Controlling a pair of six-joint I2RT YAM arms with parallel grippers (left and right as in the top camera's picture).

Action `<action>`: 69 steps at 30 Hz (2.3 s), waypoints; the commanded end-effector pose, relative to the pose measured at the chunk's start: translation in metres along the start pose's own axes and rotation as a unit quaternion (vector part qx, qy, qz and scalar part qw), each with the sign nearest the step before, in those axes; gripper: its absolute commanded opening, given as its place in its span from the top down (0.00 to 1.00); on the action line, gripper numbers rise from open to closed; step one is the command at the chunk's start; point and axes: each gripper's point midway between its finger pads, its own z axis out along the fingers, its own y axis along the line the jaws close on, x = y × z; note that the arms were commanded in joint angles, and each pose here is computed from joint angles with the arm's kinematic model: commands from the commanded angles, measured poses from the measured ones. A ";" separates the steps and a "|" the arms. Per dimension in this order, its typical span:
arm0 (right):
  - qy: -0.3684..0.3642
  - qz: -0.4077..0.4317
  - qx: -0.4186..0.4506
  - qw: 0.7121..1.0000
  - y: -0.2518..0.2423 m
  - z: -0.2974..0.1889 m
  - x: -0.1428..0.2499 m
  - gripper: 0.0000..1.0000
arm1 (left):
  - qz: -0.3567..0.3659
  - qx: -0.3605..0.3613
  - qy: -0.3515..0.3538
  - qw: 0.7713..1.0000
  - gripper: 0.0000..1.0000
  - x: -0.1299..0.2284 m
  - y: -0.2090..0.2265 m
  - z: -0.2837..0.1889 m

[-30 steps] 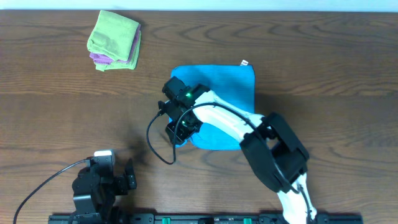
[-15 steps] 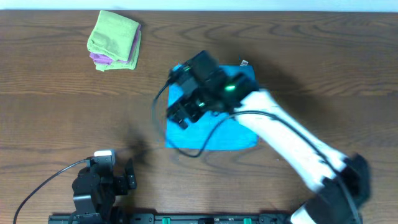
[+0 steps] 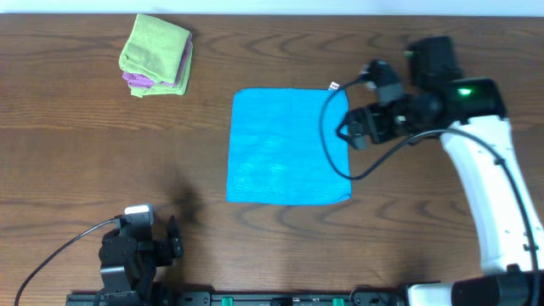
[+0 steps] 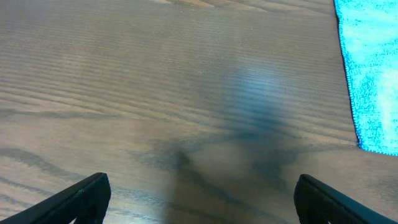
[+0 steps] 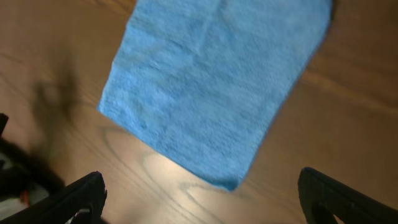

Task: Fold the cloth
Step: 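Release the blue cloth and retract the right gripper to its right side, then move the left gripper to the cloth's left edge and grasp it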

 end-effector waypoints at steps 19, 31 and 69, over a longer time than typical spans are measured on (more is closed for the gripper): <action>-0.042 0.066 0.001 0.997 -0.033 0.022 0.100 0.01 | -0.136 0.176 0.084 0.971 0.05 -0.046 -0.064 -0.030; -0.042 0.102 -0.001 0.994 -0.033 0.023 0.101 0.01 | -0.214 0.258 0.263 0.905 0.05 -0.111 -0.104 -0.003; -0.062 0.189 -0.034 0.979 -0.031 0.035 0.097 0.01 | -0.347 0.321 0.443 0.762 0.05 -0.008 -0.145 0.098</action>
